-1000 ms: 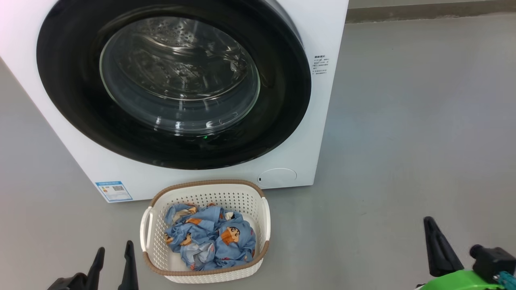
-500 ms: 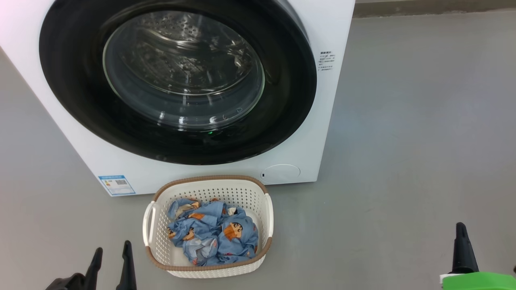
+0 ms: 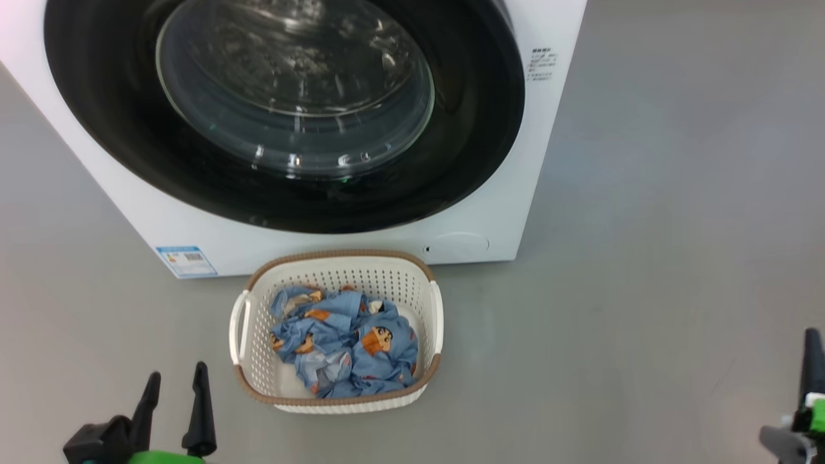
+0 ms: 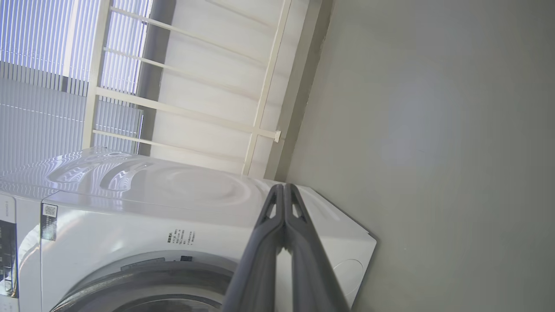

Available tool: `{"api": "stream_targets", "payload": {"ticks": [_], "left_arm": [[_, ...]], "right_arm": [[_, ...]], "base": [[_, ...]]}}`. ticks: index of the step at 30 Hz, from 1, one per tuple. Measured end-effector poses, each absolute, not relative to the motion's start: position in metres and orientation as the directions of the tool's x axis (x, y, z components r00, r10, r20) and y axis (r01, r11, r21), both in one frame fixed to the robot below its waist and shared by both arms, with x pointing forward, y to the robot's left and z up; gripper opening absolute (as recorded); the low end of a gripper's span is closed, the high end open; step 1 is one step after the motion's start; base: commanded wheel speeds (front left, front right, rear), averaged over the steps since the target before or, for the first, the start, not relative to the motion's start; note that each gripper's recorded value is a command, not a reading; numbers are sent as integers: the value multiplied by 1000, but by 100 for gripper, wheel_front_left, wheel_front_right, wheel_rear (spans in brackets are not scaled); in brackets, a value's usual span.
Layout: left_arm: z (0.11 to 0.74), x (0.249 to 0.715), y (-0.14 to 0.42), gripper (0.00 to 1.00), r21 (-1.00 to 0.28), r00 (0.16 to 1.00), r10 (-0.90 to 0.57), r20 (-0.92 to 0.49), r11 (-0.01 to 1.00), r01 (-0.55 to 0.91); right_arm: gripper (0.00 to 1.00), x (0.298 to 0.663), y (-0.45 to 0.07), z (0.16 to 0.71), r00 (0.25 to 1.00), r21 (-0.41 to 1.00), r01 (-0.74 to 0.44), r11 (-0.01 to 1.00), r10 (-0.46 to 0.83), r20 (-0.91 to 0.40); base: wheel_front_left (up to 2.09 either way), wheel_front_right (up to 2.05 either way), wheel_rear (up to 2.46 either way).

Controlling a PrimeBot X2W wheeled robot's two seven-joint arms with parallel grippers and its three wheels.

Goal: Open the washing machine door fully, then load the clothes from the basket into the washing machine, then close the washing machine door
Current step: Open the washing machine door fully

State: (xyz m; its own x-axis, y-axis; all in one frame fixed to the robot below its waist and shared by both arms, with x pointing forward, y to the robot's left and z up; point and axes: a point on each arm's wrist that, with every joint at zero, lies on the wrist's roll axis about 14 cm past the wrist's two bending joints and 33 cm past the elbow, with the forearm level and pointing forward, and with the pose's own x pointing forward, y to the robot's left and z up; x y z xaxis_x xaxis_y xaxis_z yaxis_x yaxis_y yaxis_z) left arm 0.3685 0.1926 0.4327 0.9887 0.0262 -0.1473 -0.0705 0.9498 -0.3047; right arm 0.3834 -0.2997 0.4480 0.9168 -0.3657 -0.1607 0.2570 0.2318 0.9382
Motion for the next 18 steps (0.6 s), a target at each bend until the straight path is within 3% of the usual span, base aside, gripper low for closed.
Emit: {"api": "stream_targets", "payload": {"ticks": [11, 18], "left_arm": [[419, 388, 194, 100, -281, 983, 8, -181, 958, -60], [402, 395, 202, 100, -247, 974, 1, -228, 967, -59]], "right_arm": [[0, 439, -327, 468, 938, 976, 174, 134, -324, -122], [0, 491, -309, 492, 979, 995, 60, 83, -198, -43]], "base": [[0, 0, 0], [0, 0, 0]]}}
